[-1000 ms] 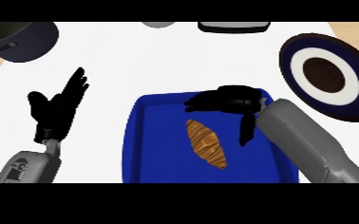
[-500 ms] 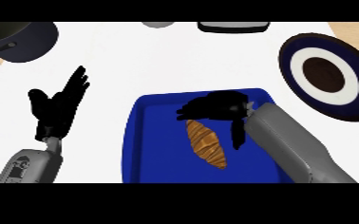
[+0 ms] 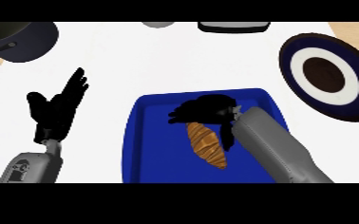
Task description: Pick the croissant from the tray and place it in the plate
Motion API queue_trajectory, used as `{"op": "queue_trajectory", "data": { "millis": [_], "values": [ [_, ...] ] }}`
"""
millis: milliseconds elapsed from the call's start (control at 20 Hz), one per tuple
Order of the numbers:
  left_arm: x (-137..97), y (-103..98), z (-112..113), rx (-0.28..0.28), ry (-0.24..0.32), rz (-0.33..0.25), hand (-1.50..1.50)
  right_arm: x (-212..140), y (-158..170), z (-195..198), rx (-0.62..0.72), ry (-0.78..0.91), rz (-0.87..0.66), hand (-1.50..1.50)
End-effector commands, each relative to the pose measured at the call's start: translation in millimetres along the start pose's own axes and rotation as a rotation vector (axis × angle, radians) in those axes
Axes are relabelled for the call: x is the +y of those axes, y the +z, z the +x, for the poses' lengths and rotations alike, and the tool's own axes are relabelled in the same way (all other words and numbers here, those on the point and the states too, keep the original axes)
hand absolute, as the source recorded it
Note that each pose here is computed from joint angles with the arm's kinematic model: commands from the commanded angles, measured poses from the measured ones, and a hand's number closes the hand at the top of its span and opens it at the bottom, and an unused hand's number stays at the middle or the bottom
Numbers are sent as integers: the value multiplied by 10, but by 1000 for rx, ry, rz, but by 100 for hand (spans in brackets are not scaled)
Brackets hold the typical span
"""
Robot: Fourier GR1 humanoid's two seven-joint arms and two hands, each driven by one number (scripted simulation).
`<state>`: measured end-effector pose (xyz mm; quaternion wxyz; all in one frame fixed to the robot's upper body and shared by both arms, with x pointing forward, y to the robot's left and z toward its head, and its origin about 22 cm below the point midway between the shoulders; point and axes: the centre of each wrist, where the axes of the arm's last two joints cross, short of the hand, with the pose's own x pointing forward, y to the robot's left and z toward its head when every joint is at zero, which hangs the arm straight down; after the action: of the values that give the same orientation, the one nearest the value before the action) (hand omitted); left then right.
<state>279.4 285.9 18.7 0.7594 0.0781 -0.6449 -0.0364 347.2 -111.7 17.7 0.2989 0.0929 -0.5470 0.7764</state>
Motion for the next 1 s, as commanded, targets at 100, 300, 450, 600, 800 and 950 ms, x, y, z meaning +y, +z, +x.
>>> {"op": "queue_trajectory", "data": {
  "millis": [100,300,450,600,800,950],
  "values": [
    [136,-10,-6,0,-17,10,0,89,-96,182,0,58,53,-150],
    [-68,-148,-28,-6,5,2,0,319,-148,87,-81,103,157,150],
    [-38,-72,-22,1,-24,-3,0,533,-237,182,-130,108,142,150],
    [-4,-108,62,-13,-10,-1,0,507,-178,180,-114,66,124,150],
    [57,-59,1,0,-14,2,0,422,-148,109,-134,33,87,150],
    [51,-7,63,-1,-1,24,0,99,271,-247,268,-225,-261,150]
  ]
}}
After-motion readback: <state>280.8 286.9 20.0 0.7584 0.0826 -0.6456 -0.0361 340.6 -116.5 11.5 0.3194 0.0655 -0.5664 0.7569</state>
